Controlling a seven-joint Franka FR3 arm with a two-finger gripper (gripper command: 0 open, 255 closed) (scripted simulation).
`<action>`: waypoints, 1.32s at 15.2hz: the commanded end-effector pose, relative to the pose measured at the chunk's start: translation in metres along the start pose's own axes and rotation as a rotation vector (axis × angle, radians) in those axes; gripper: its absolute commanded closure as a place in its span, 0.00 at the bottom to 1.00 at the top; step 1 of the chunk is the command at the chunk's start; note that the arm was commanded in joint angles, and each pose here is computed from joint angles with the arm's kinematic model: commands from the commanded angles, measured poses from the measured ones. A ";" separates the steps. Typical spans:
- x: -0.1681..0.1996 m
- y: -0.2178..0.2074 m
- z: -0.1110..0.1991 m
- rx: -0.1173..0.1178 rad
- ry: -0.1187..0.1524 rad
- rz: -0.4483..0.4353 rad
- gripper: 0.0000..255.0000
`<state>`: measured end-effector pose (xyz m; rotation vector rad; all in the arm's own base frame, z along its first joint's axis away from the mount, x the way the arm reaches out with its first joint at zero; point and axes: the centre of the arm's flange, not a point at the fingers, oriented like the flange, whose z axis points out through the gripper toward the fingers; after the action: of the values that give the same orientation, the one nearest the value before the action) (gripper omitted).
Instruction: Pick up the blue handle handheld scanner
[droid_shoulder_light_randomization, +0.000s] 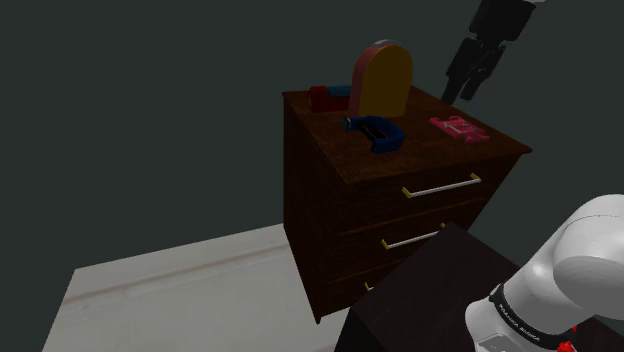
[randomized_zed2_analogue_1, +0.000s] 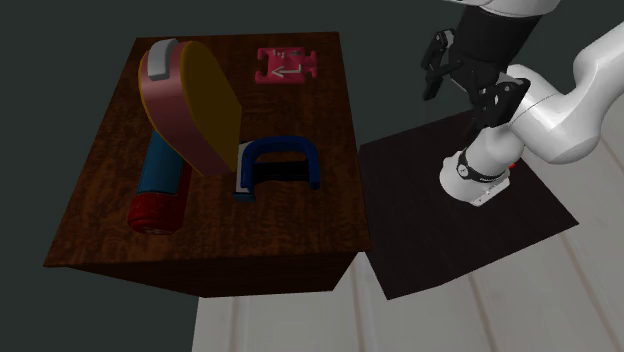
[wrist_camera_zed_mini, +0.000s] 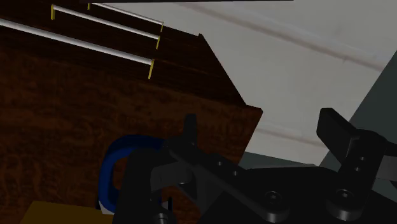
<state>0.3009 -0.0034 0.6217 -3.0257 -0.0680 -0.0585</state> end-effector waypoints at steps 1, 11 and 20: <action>0.000 0.000 0.000 0.000 0.000 0.000 0.00; 0.099 0.043 0.072 -0.044 0.005 0.105 0.00; 0.184 0.092 0.134 -0.083 0.009 0.200 0.00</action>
<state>0.4826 -0.0651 0.4913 -3.0926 0.2256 -0.0579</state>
